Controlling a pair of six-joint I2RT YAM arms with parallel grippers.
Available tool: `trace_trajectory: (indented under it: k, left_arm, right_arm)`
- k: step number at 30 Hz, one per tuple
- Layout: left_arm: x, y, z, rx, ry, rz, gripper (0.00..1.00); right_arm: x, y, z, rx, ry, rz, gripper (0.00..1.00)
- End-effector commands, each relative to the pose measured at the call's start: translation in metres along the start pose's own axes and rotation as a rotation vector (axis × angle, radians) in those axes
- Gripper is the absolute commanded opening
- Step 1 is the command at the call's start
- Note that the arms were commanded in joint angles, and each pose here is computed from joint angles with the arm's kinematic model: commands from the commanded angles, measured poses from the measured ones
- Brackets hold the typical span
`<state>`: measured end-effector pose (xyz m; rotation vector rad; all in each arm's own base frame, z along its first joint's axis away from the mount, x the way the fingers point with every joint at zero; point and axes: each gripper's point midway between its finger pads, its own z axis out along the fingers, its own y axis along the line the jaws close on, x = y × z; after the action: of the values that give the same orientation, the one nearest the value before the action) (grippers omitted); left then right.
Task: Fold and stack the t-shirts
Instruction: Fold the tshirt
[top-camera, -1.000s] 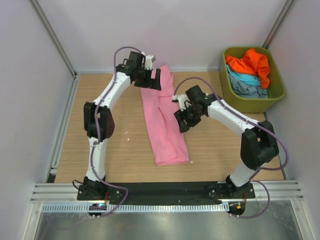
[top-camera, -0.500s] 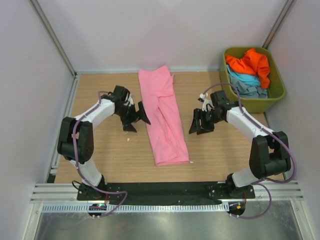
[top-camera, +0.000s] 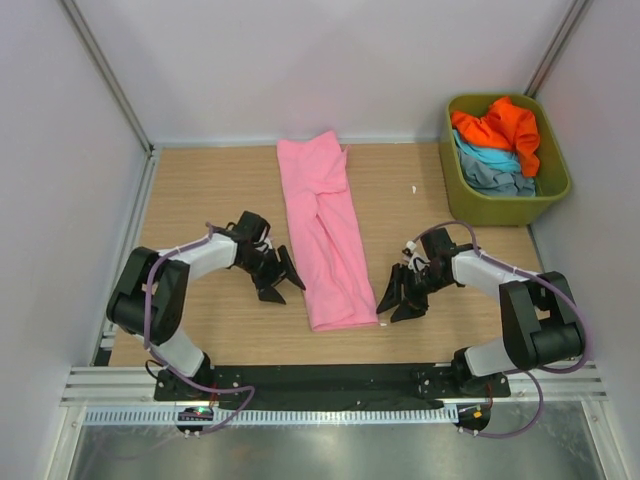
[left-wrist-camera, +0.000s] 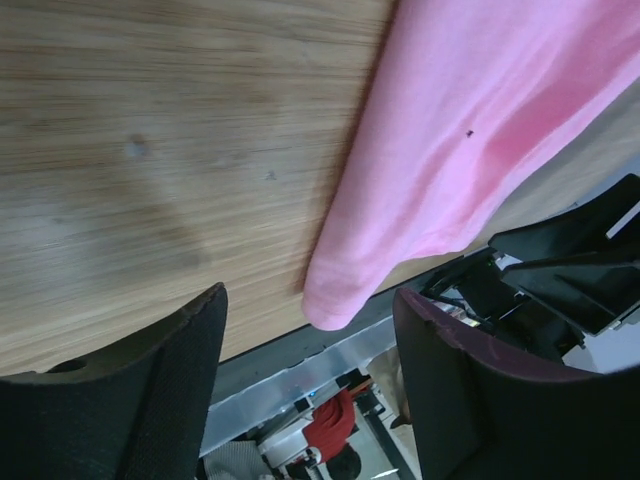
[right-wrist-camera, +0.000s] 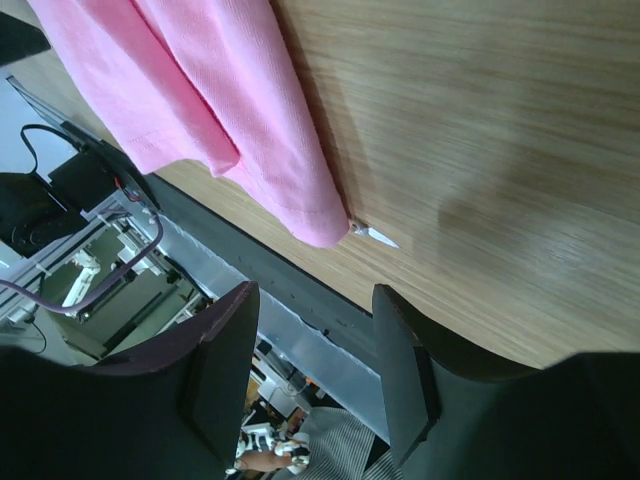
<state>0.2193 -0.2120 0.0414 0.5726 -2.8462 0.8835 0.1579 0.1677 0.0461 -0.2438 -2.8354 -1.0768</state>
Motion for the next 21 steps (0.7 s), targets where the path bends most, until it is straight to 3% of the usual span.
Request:
trace_trajectory:
  k: [1, 11, 21]
  left_arm:
    - [0.0, -0.027, 0.006, 0.091, -0.013, 0.031, 0.66]
    - [0.018, -0.032, 0.03, 0.016, 0.033, 0.06, 0.69]
    - [0.038, -0.029, 0.05, -0.022, 0.101, 0.067, 0.62]
  right_arm:
    - [-0.015, 0.011, 0.0, -0.037, -0.06, -0.008, 0.55]
    - [-0.029, 0.002, 0.01, 0.0, -0.061, 0.022, 0.55]
    - [-0.026, -0.006, 0.021, 0.037, -0.02, 0.038, 0.54]
